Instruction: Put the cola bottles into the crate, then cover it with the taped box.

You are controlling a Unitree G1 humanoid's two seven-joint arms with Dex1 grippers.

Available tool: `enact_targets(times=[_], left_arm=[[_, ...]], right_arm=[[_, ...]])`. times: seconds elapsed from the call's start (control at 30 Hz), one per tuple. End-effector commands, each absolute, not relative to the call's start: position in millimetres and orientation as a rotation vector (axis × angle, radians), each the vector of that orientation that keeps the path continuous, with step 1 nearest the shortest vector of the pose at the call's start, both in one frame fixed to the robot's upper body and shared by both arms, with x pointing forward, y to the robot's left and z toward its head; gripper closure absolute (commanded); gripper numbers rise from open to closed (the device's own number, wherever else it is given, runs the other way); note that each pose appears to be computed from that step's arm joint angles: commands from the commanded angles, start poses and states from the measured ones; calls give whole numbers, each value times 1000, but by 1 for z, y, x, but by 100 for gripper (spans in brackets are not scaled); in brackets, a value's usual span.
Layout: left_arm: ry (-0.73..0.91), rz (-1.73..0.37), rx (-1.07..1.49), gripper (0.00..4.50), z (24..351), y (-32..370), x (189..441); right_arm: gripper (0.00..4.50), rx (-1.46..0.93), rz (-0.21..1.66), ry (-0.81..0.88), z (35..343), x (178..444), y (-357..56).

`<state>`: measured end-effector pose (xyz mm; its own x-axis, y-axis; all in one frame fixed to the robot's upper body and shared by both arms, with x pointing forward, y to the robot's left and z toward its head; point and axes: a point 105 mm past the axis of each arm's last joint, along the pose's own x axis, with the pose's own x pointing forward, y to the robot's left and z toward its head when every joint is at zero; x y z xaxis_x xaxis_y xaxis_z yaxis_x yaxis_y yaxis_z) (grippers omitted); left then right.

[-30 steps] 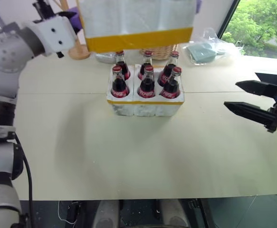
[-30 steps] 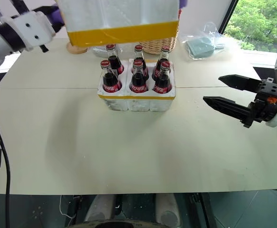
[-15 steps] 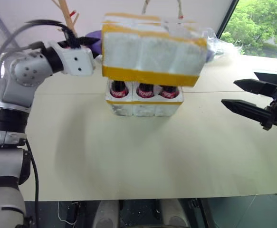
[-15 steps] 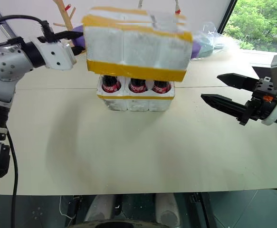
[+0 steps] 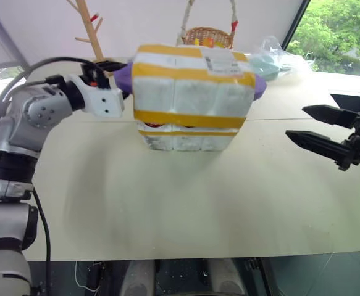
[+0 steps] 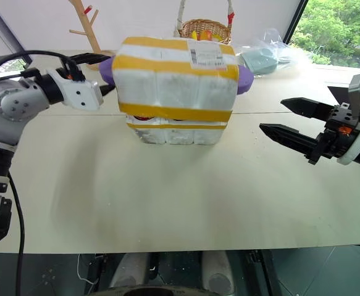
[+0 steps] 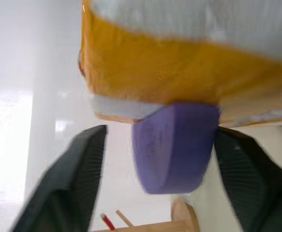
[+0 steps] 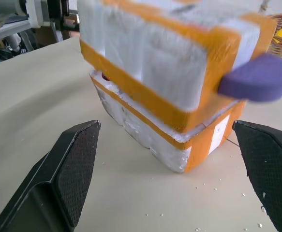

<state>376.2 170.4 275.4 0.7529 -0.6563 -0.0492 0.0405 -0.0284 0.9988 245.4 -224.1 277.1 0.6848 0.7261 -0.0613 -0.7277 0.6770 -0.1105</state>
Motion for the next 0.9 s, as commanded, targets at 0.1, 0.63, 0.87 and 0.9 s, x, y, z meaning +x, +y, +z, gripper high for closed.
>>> enact_targets(times=[0.1, 0.63, 0.87, 0.9], left_arm=[[-553, -633, 1519, 3, 275, 178, 361], [189, -1024, 231, 3, 238, 226, 295], [130, -989, 75, 3, 277, 245, 304], [128, -983, 89, 3, 279, 248, 306]], right_arm=[[0, -154, 825, -43, 290, 243, -223], [0, -154, 817, -15, 285, 246, -230], [0, -170, 829, 8, 283, 246, -232], [0, -173, 837, 14, 282, 245, -232]])
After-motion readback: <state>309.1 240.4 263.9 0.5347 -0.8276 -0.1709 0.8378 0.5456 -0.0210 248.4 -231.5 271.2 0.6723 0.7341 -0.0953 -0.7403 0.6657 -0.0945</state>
